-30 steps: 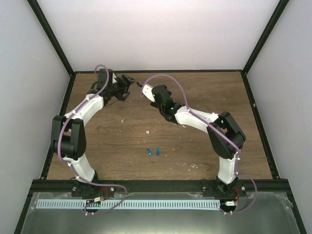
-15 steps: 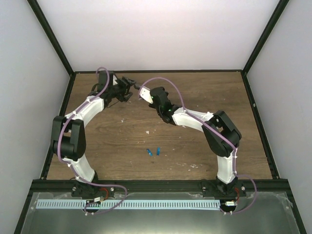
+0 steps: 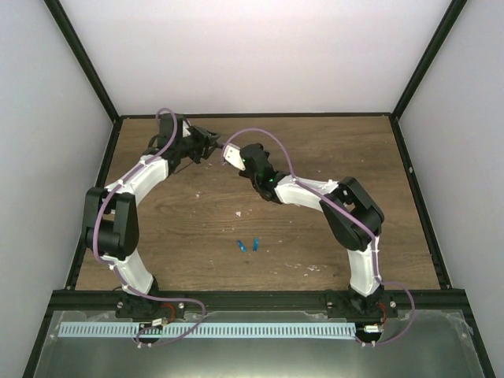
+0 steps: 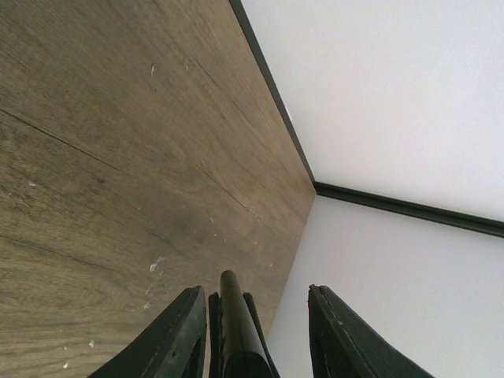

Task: Load the batteries into the remote control

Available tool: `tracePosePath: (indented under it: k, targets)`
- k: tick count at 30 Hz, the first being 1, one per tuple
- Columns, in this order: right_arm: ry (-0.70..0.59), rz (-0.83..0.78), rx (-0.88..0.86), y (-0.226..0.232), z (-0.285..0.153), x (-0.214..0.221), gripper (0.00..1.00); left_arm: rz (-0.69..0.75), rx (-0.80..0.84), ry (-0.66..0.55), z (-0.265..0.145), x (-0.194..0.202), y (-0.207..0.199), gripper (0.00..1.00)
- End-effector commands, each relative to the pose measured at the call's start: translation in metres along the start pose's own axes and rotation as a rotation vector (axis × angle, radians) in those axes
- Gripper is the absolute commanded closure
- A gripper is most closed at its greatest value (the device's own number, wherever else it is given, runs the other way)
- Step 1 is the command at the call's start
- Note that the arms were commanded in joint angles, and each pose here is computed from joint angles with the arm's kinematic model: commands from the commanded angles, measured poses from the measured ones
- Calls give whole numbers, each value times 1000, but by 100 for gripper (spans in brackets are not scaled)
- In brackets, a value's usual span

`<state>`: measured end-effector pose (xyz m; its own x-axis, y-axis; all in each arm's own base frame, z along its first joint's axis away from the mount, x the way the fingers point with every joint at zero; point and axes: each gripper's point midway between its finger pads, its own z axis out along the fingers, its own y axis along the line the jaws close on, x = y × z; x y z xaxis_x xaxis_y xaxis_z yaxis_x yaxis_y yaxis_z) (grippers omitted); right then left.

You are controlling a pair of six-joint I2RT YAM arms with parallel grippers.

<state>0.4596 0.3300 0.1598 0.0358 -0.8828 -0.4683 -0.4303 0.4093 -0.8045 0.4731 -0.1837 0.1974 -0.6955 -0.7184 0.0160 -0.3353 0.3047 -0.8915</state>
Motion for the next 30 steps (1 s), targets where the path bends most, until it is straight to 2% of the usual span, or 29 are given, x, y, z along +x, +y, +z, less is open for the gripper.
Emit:
tracePosePath:
  k: [1, 18, 25, 30]
  targets:
    - [-41, 28, 48, -12, 4, -19, 99, 16, 40, 11, -8, 6, -18, 64]
    - [-53, 38, 125, -23, 8, -25, 99, 21, 41, 30, -4, 11, -18, 74]
    - [-43, 36, 121, -21, 8, -23, 99, 27, 39, 34, -2, 11, -17, 84]
    - [-44, 54, 127, -24, 7, -23, 91, 54, 52, 50, -1, 12, -20, 91]
